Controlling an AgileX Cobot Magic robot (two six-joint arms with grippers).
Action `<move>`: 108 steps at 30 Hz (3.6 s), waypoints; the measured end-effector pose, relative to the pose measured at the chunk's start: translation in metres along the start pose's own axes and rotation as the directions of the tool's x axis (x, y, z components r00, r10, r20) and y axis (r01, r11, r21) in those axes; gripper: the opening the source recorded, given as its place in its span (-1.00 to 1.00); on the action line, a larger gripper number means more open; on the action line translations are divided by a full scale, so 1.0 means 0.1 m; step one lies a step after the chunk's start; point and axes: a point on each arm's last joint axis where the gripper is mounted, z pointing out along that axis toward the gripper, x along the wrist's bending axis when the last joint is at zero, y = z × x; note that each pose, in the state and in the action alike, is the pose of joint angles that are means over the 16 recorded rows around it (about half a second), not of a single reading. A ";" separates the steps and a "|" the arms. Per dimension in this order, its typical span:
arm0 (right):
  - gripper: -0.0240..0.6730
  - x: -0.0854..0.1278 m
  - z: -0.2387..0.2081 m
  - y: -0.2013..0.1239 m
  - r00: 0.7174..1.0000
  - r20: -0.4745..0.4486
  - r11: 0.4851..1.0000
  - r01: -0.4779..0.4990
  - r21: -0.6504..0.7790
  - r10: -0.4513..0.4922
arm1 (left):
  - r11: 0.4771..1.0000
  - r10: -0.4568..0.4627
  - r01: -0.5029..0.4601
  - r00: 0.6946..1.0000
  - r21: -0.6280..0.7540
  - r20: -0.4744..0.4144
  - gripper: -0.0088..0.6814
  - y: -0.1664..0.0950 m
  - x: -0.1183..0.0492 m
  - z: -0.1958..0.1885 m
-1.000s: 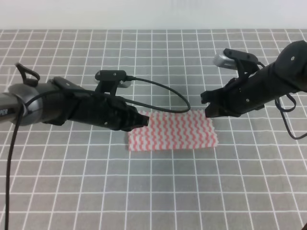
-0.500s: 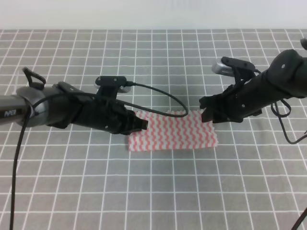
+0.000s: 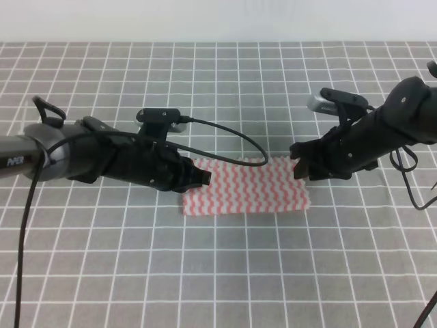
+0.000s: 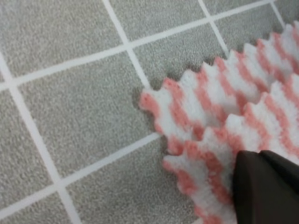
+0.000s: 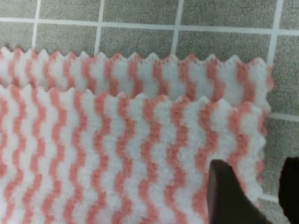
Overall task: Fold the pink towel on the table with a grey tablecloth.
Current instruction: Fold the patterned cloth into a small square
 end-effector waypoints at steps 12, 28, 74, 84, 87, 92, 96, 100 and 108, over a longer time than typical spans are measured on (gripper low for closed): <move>-0.26 -0.03 0.09 -0.02 1.000 -0.004 1.000 -0.022 0.018 0.022 | 1.000 0.000 0.000 1.000 0.002 0.003 -0.98 0.00 0.00 0.00; -0.29 0.00 0.09 -0.05 0.998 -0.035 0.998 -0.044 0.046 0.046 | 1.000 0.001 -0.001 1.000 0.004 0.004 -0.98 -0.01 0.00 0.00; -0.97 0.23 -0.08 0.19 0.992 -0.122 0.998 -0.029 0.054 0.035 | 1.000 0.000 0.000 1.000 0.003 0.004 -0.98 0.00 0.00 0.00; -0.97 0.47 -0.10 0.16 0.976 -0.217 0.999 0.002 0.044 0.007 | 1.000 0.001 -0.001 1.000 0.001 0.005 -0.98 0.00 -0.01 -0.01; -0.97 0.56 -0.06 0.14 0.971 -0.241 0.999 0.014 0.034 -0.006 | 1.000 0.002 -0.002 1.000 -0.002 0.004 -0.98 0.01 -0.01 -0.01; -0.97 0.68 0.00 0.12 0.965 -0.263 1.000 0.026 0.015 -0.021 | 1.000 0.011 -0.011 1.000 -0.023 0.005 -0.98 0.06 -0.04 -0.08; -0.97 0.73 0.05 0.10 0.964 -0.264 1.000 0.028 0.005 -0.025 | 0.999 0.020 -0.019 1.000 -0.041 0.014 -0.98 0.11 -0.06 -0.18; -0.97 0.76 0.07 0.10 0.963 -0.269 1.000 0.025 -0.002 -0.024 | 0.999 0.021 -0.020 0.999 -0.048 0.037 -0.98 0.16 -0.06 -0.29; -0.97 0.77 0.08 0.10 0.960 -0.279 1.000 0.021 -0.008 -0.022 | 1.000 -0.009 0.010 0.996 -0.019 0.085 -0.98 0.14 0.02 -0.37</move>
